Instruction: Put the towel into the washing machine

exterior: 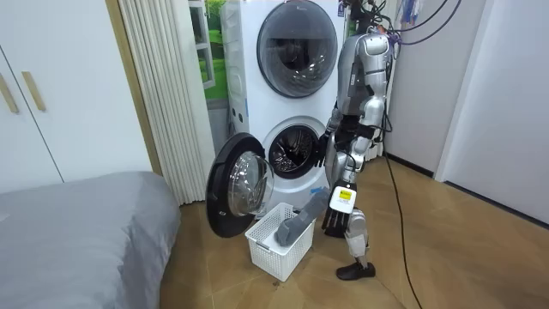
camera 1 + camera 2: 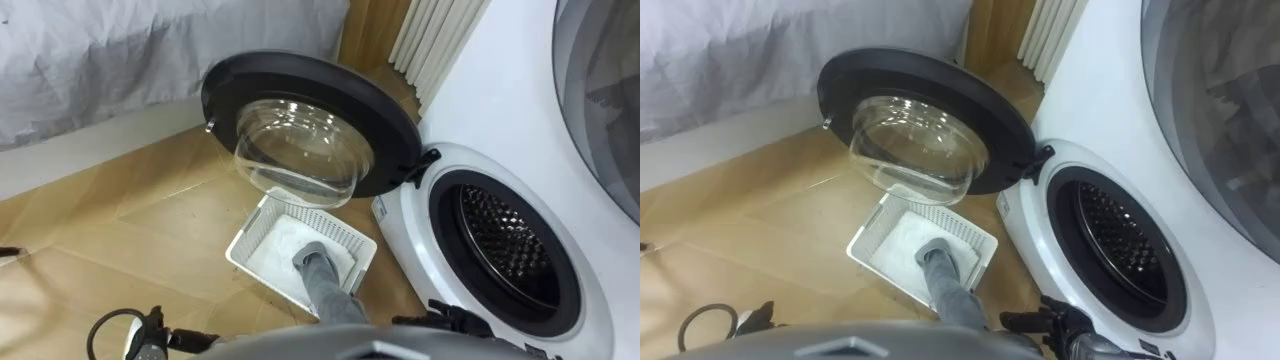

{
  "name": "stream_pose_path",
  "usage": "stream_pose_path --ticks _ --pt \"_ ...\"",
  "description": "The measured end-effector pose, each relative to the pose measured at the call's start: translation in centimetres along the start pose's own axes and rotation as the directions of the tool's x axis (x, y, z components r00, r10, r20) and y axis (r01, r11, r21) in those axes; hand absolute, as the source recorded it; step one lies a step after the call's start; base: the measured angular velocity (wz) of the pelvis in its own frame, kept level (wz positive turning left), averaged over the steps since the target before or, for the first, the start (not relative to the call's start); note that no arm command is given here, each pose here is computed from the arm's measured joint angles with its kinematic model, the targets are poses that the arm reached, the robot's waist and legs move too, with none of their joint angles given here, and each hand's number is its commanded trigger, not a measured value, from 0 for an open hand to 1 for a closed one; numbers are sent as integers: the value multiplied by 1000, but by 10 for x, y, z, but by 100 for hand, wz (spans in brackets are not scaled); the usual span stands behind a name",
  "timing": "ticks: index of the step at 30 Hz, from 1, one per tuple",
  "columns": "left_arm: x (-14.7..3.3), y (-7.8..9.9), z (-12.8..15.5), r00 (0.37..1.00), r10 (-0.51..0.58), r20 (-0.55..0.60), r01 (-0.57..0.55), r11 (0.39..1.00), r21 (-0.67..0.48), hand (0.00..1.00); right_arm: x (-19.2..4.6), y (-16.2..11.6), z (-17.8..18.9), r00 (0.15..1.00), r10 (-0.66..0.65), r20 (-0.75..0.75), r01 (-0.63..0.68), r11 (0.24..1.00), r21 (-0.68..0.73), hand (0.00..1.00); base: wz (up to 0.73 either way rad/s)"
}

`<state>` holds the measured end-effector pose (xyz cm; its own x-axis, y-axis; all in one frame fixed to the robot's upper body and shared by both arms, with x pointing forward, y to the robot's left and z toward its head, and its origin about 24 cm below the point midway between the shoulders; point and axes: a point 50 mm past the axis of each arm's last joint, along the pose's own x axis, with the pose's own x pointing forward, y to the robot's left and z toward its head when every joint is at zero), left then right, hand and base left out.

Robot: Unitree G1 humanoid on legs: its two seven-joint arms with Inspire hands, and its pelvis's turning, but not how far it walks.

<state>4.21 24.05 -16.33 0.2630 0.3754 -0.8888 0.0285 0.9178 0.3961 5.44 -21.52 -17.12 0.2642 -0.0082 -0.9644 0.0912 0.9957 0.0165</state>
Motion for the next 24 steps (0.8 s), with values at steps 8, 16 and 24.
stream_pose_path --ticks 8,16,24 --pt "0 0 3 1000 -4 14 4 1000 1 0 0 0 0 1000 7 2 -7 1000 0 0 0" --pt "1 -5 19 995 -40 92 33 996 78 0 1 -1 11 1000 0 29 0 1000 -15 0 0" --pt "6 -8 70 973 -55 224 9 979 201 0 5 6 45 997 7 82 1 995 -100 0 -1"
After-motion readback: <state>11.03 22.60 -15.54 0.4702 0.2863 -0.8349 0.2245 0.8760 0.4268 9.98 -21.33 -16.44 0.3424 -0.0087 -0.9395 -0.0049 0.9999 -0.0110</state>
